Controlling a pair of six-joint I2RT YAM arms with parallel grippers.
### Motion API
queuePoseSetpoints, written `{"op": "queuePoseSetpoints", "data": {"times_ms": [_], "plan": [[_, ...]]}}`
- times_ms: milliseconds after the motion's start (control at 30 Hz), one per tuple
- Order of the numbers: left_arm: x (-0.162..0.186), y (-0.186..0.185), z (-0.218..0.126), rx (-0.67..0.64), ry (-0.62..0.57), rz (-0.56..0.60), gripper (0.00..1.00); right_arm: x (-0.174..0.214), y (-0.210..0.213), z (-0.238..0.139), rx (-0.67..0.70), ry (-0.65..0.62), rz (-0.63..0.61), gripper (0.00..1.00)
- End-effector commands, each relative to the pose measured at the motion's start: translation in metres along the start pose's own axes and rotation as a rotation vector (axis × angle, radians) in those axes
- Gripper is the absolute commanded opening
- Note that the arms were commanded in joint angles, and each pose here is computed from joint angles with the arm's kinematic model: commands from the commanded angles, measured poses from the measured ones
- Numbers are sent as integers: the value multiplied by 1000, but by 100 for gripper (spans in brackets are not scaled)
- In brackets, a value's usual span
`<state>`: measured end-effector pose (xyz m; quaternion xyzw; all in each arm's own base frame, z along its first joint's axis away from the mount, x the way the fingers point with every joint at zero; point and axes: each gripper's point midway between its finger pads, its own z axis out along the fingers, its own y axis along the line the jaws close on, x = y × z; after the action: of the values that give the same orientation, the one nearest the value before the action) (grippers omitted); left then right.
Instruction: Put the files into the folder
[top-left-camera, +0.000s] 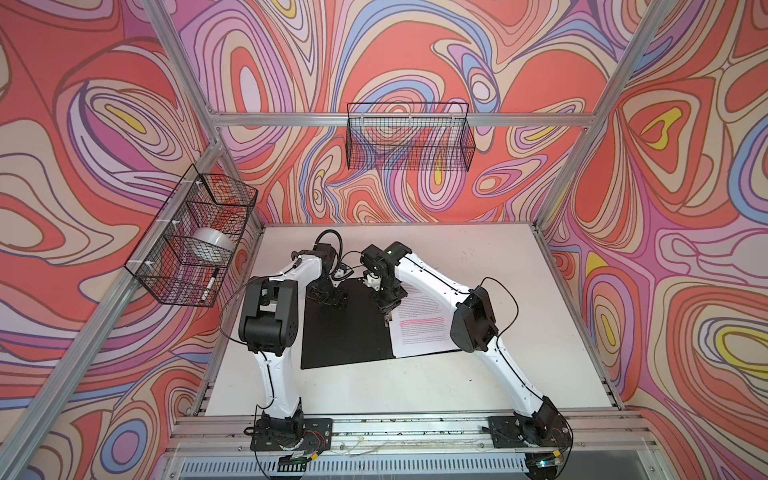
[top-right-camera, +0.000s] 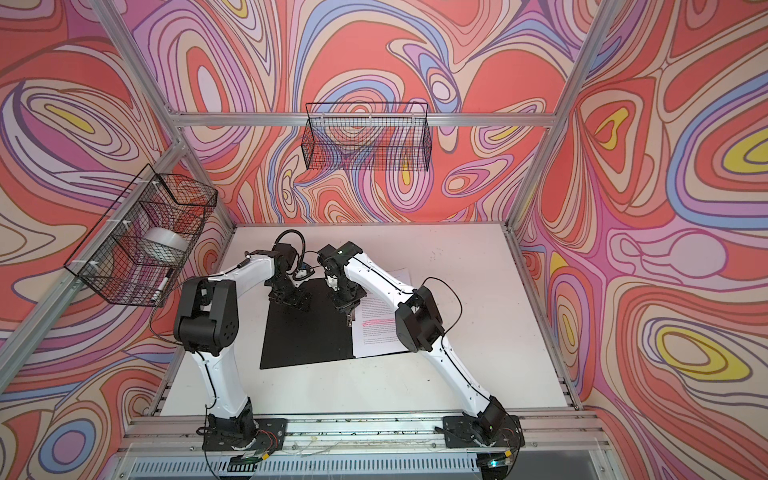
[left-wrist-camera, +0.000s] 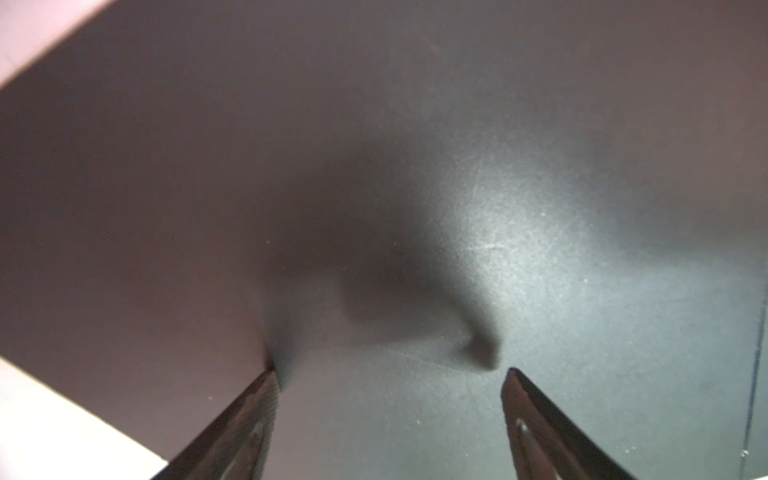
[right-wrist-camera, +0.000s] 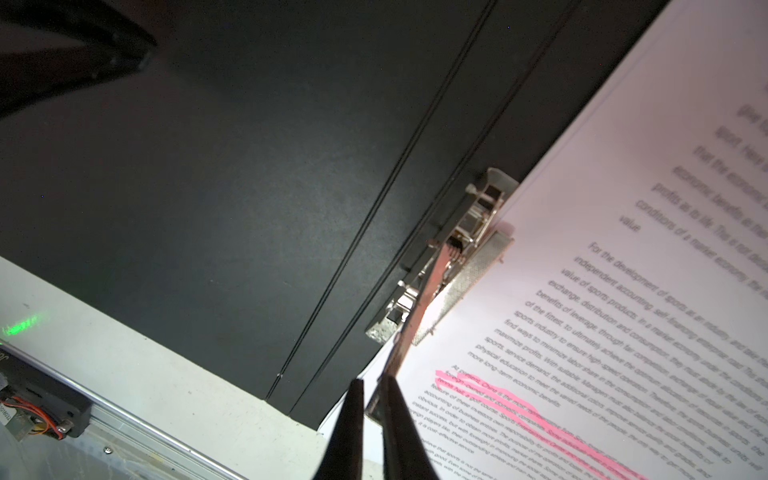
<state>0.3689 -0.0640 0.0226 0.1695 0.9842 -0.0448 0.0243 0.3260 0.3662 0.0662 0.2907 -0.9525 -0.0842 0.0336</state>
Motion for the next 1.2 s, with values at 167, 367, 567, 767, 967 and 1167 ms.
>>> {"op": "queuePoseSetpoints", "data": {"times_ms": [167, 367, 567, 767, 967, 1167], "plan": [[27, -5, 19, 54, 122, -24, 84, 31, -9, 31, 52, 159, 28, 11], [30, -4, 20, 58, 128, -28, 84, 35, -12, 39, 65, 181, 28, 11], [31, -4, 22, 62, 130, -33, 84, 36, -16, 45, 82, 194, 27, 11], [33, -3, 24, 64, 135, -35, 84, 38, -19, 51, 100, 207, 27, 10], [34, -3, 25, 69, 139, -37, 84, 39, -22, 58, 107, 219, 25, 10], [35, -3, 27, 73, 140, -40, 84, 37, -23, 62, 107, 217, 26, 10]]}}
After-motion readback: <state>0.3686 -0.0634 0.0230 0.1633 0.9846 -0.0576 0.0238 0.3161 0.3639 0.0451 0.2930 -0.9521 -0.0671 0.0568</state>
